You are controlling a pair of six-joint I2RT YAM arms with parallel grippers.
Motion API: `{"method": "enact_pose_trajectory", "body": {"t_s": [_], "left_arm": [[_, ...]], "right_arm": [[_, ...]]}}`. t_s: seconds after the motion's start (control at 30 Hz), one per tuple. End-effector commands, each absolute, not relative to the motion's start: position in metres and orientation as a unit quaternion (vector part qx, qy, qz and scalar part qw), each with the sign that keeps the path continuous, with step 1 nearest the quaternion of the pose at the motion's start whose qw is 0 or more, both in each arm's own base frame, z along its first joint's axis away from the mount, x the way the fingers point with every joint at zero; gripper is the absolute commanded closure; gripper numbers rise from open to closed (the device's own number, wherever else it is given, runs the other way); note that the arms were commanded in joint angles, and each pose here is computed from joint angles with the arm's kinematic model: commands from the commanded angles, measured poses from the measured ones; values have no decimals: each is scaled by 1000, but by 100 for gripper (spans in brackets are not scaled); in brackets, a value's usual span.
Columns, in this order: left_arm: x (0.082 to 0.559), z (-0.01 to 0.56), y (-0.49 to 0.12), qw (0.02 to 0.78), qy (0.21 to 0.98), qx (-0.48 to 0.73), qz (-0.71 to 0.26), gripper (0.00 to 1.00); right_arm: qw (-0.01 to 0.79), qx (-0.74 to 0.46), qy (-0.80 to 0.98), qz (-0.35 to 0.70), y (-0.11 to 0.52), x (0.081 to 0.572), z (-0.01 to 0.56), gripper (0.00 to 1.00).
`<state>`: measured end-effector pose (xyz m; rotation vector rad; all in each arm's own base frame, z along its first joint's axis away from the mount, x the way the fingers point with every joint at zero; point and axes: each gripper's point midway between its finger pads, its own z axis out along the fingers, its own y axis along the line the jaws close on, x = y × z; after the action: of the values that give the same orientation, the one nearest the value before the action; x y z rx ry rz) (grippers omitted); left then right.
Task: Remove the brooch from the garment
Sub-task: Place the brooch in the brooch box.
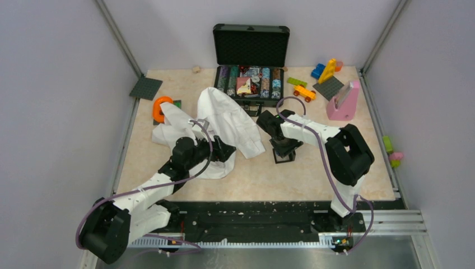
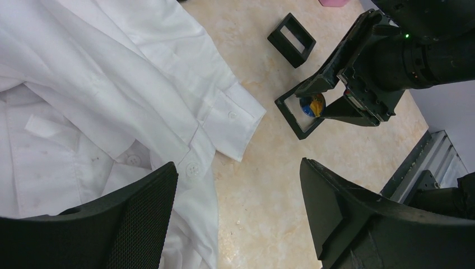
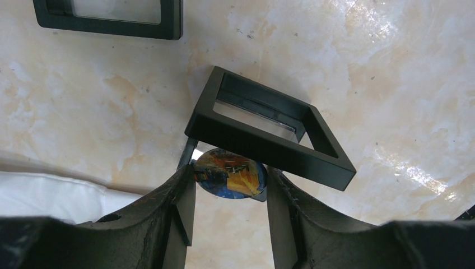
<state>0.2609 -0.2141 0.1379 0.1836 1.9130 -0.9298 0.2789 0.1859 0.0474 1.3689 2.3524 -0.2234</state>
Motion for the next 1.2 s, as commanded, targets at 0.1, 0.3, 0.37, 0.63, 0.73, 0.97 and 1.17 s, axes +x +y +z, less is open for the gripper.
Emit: {"method": "enact_pose_trajectory", "body": {"t_s": [0.1,0.3,0.37,0.63,0.73,0.97,1.17], "left_arm": [[263,150,-217,501,768,85,-391,17],[262,150,-217,500,768,85,-391,17],[262,150,-217,500,768,86,-392,17],[261,151,-218,499,766,88,-395,17],[261,152,-218,500,766,88,-395,17],[259,153,-219,499,764,91,-398,19],[259,153,-220,498,763,95,-401,21]], "right_arm": [[199,500,839,-81,185,280,40,100],[193,503,837,-96,180,280,34,100],[192,502,838,-97,180,279,32,100],[183,506,837,-104,179,275,31,100],[180,507,836,-106,179,274,31,100],[184,505,837,-107,178,275,35,100],[190,502,837,-106,177,277,40,100]]}}
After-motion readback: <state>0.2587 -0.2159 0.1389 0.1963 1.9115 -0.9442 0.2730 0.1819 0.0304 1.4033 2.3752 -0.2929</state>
